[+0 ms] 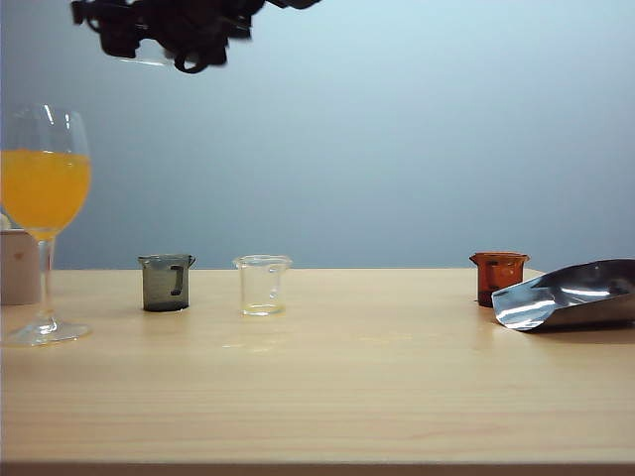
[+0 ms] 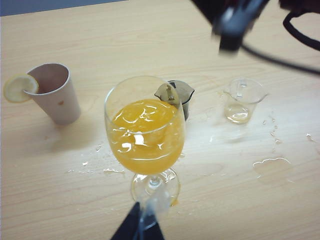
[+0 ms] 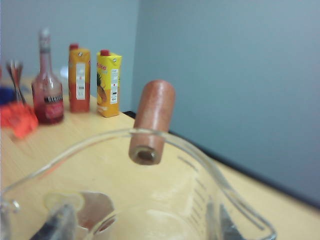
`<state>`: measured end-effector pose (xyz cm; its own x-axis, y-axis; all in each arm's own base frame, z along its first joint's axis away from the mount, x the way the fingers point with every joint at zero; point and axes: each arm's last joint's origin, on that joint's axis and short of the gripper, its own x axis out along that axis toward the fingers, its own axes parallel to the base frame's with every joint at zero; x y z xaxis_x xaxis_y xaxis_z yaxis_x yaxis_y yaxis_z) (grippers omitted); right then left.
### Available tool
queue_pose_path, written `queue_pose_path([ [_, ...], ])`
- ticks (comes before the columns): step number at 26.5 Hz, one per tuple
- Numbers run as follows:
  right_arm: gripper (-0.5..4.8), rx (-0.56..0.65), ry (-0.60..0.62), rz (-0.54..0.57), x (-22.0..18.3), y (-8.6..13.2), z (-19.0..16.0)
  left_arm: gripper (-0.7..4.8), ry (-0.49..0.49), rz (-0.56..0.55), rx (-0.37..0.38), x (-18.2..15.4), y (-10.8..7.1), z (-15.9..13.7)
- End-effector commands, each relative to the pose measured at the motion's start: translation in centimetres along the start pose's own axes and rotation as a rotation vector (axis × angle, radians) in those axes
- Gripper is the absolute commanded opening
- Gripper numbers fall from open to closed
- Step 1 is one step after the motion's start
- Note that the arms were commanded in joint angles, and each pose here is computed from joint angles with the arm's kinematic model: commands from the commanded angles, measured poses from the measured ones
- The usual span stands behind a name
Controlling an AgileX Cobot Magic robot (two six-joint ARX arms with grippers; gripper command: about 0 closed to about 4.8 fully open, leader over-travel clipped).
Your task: Pick up the third measuring cup from the left, pour the pineapple juice inside into the goblet, and finally put the measuring cup back in its original place.
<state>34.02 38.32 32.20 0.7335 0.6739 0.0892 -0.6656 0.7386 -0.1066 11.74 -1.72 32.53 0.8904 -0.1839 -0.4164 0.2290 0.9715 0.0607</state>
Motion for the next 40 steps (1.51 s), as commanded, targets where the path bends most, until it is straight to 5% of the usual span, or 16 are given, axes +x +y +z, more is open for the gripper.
queue_pose_path([
  [1,2.02,0.233,-0.004,-0.11,-0.2,-2.2,0.8,-0.04,-0.015,0.003,0.0,-0.1,0.0,0.2],
  [5,2.02,0.239,0.024,-0.345,-0.8,-5.7,1.2,-0.04,-0.014,0.003,0.0,-0.1,0.0,0.2],
  [9,2.02,0.218,0.117,-0.426,-1.8,-9.2,1.4,-0.04,-0.014,0.003,0.0,-0.1,0.0,0.2],
  [16,2.02,0.261,0.117,-0.523,-5.5,-12.1,-1.3,-0.04,-0.015,0.003,0.0,-0.1,0.0,0.2],
  [31,2.02,0.268,0.334,-0.5,-11.6,-10.5,-16.0,-0.04,-0.015,0.003,0.0,-0.1,0.0,0.2],
  [40,2.02,0.256,0.3,-0.545,-11.1,-10.9,-20.6,-0.04,-0.015,0.003,0.0,-0.1,0.0,0.2],
])
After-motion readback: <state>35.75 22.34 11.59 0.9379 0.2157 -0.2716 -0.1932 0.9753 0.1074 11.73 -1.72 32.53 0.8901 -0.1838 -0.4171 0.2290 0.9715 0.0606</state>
